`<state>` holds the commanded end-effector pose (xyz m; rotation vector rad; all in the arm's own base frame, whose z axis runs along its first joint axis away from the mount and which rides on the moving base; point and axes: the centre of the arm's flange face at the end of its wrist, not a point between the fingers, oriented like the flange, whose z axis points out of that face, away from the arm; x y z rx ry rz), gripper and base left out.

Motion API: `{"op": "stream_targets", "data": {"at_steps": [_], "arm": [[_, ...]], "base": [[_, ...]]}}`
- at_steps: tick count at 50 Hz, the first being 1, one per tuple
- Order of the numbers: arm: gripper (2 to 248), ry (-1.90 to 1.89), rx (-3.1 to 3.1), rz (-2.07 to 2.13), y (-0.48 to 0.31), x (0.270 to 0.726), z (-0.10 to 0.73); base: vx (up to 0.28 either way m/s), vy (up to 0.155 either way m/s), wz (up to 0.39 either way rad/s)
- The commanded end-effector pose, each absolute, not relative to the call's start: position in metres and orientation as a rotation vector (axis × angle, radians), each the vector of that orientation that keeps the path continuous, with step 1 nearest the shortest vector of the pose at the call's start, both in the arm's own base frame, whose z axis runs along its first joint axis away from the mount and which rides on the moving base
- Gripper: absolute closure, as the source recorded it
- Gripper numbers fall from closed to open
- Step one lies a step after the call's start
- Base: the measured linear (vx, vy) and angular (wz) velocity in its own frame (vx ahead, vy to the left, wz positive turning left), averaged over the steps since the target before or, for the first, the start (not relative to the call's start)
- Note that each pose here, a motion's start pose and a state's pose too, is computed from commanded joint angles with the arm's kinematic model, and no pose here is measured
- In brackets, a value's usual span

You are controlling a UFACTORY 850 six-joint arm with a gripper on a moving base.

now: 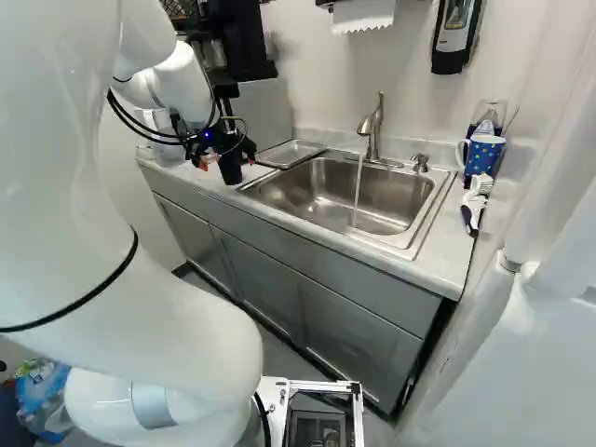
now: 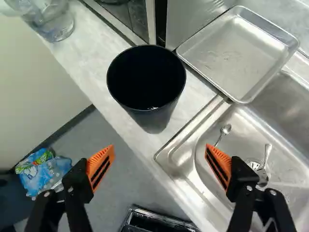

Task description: Rinse the cup and place it in the tray

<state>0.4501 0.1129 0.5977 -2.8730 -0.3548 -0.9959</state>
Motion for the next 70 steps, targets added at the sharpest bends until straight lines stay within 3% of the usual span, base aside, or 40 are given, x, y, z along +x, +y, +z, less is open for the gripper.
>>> {"op": "stream_targets", "data": {"at_steps": [70], "arm": [[3,-0.354,-2.642,-1.412,0.123,0.451,0.552]], "base": [[0.0,0.0,0.0]]}}
